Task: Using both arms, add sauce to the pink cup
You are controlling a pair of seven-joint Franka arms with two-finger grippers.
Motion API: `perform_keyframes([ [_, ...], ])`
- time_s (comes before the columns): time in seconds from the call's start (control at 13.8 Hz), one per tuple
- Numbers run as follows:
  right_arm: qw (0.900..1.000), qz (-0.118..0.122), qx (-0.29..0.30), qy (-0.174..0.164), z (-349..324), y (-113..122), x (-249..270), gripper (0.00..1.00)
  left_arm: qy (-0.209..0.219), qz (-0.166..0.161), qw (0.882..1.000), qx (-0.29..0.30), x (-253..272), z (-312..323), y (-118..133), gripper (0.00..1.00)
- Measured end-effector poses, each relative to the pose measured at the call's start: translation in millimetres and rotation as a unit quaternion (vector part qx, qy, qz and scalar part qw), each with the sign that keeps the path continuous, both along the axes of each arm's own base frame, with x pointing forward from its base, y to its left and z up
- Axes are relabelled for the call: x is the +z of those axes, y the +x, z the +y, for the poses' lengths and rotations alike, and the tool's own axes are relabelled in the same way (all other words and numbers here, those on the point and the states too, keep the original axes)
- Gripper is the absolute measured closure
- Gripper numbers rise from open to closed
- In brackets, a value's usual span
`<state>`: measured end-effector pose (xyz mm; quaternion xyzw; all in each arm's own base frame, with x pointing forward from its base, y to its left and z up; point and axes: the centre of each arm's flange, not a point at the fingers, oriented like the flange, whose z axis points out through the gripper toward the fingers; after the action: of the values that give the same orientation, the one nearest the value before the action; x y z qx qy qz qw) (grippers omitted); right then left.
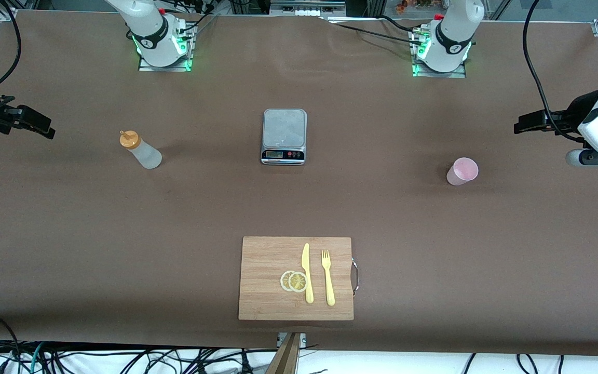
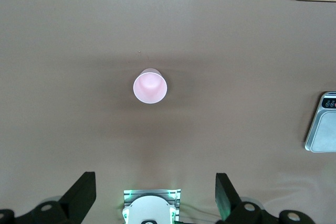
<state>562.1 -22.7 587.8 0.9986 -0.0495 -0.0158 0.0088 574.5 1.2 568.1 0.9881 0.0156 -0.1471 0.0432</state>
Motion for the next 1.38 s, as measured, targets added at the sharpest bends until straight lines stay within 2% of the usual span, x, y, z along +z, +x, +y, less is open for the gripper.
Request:
perform_keyframes([
  [1.38,1.000,0.000,0.000,0.000,0.0,0.0,0.0,0.00,0.000,0.003,1.000,0.002,-4.1,3.7,3.0,0.00],
])
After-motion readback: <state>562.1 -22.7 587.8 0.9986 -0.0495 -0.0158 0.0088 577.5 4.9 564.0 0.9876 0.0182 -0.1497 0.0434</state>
